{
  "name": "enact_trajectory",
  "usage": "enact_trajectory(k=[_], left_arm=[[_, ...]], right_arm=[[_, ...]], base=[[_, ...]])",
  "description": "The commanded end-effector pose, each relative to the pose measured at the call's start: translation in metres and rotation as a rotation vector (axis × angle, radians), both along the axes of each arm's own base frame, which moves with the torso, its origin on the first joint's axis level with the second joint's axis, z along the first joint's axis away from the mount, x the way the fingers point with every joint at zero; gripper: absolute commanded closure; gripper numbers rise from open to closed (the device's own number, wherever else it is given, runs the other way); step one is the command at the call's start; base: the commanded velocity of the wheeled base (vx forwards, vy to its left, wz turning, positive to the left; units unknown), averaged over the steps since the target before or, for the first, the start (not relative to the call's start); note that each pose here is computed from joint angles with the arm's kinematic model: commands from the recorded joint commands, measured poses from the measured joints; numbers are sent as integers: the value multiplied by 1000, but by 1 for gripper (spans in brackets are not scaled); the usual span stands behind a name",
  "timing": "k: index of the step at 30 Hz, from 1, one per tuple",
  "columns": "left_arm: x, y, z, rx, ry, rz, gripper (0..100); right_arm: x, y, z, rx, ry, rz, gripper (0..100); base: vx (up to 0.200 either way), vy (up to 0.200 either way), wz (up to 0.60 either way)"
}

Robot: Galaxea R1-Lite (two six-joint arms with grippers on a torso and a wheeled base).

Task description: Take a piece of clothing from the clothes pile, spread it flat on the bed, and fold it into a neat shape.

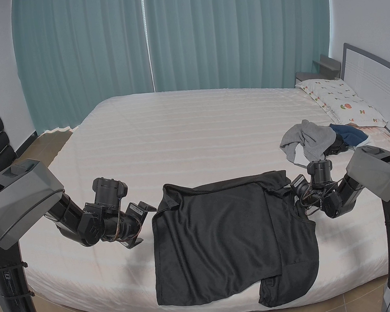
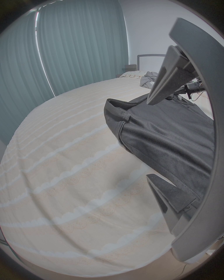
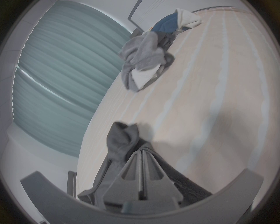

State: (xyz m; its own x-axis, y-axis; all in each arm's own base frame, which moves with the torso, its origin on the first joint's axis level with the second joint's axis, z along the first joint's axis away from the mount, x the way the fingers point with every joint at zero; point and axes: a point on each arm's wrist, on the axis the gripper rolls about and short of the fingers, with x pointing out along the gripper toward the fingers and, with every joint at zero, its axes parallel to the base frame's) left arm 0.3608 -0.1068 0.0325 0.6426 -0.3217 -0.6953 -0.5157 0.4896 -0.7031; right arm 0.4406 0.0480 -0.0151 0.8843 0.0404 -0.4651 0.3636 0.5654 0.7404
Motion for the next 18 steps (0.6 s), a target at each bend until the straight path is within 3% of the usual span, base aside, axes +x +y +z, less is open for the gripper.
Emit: enact_trajectory(k=[1,18], left_arm=[[3,0,1,-1,-5,4,0],[39,3,6,31,-97,89,0]], right_arm=[[2,-23,3,4,-7,-48,100],[4,-55,0,72,-5,-119,100]], base=[[0,0,0],[0,0,0]])
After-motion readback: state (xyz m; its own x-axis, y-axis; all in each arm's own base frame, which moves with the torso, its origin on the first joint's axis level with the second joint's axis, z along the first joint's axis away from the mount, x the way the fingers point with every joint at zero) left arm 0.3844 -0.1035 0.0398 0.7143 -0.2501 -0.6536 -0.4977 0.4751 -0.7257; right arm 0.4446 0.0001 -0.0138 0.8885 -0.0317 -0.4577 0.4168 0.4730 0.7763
